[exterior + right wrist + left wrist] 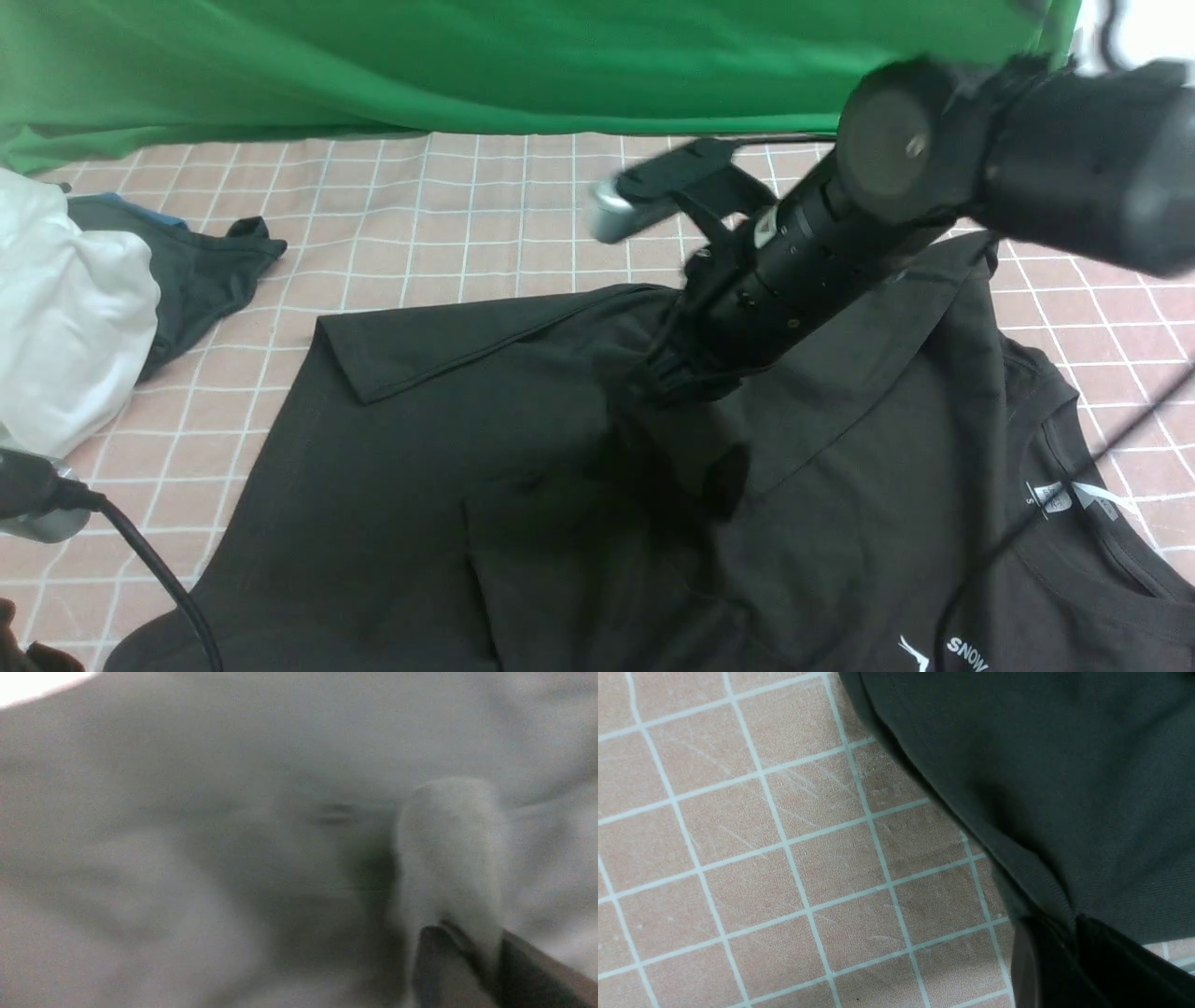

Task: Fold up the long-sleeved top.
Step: Use the right arm to drag and drop the cuff onto the cuffclosest to the right arm

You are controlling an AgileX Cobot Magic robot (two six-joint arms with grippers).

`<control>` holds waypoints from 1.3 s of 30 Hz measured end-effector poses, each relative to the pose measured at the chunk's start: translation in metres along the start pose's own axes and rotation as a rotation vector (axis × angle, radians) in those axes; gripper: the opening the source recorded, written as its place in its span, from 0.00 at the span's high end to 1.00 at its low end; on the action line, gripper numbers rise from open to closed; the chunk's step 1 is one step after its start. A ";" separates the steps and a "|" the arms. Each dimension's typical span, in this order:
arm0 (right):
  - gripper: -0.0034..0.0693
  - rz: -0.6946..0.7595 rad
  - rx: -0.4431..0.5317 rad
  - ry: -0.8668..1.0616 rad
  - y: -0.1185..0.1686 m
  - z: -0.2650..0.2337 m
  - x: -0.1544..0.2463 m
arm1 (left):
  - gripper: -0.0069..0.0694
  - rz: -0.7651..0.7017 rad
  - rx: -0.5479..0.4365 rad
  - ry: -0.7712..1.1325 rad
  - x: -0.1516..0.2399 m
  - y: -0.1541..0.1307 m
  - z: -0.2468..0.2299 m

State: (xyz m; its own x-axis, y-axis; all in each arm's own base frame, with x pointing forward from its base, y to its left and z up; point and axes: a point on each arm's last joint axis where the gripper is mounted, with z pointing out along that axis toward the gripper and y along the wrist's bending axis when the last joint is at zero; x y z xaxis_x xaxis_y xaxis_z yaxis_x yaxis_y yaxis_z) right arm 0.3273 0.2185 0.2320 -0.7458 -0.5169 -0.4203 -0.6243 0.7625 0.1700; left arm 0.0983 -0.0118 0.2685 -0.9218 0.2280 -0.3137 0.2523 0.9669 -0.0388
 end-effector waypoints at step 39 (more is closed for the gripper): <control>0.50 -0.820 0.179 0.231 0.007 0.053 0.012 | 0.84 -0.002 0.002 -0.002 0.000 0.000 0.000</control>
State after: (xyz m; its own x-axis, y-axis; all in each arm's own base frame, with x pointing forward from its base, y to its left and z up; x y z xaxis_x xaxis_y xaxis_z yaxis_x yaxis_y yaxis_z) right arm 0.3259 0.2386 0.1804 -0.1174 -0.9810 -0.1541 -0.9538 0.1546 -0.2575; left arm 0.0984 -0.0120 0.2685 -0.9217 0.2262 -0.3151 0.2515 0.9670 -0.0416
